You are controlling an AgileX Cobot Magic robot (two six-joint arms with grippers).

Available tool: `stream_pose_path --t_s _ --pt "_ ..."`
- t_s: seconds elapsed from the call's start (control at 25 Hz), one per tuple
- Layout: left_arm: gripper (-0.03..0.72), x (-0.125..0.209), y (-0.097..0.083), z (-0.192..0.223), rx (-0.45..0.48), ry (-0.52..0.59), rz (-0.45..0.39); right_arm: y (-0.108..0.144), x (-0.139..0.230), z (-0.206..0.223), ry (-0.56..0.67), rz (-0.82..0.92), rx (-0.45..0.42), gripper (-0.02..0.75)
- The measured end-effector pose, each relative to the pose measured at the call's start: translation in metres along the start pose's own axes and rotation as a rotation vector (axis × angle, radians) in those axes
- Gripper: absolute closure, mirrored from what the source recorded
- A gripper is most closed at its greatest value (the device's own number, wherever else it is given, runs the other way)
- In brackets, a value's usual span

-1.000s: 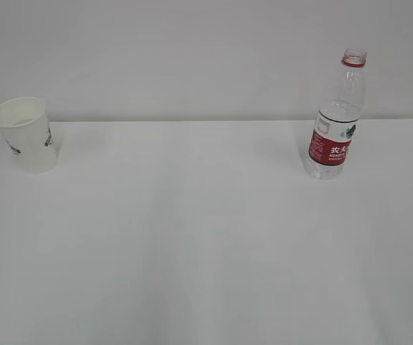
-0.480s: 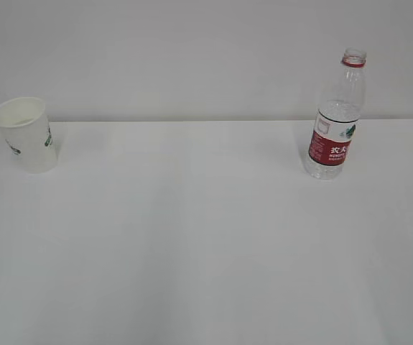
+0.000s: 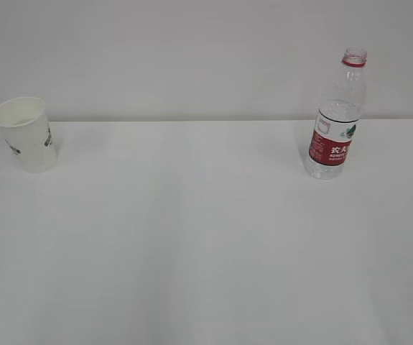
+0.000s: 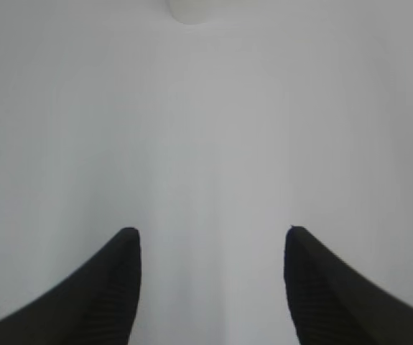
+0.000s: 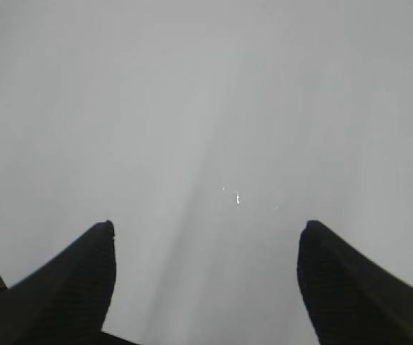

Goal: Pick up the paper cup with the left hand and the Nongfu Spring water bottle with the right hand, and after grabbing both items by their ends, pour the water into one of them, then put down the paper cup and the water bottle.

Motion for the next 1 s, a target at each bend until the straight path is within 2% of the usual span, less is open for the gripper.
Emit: stream_pose_path --t_s 0.56,1.0 --pt "0.235 0.0 0.0 -0.001 -0.003 -0.005 0.002 0.0 0.0 0.0 0.0 0.0 0.0 0.146" --pt "0.235 0.014 0.002 -0.021 0.025 -0.158 0.01 0.004 0.012 -0.017 -0.134 -0.011 0.031 0.147"
Point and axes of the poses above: a point on each arm's last joint axis where the gripper is mounted, z pointing out along that axis toward the gripper, y along the wrist's bending axis when the last joint is at zero, x = y × z, the point moved 1 cm from there along z, pointing out along that axis toward the gripper, and after that the axes turned 7 degrees about -z, right-handed, at the moved point
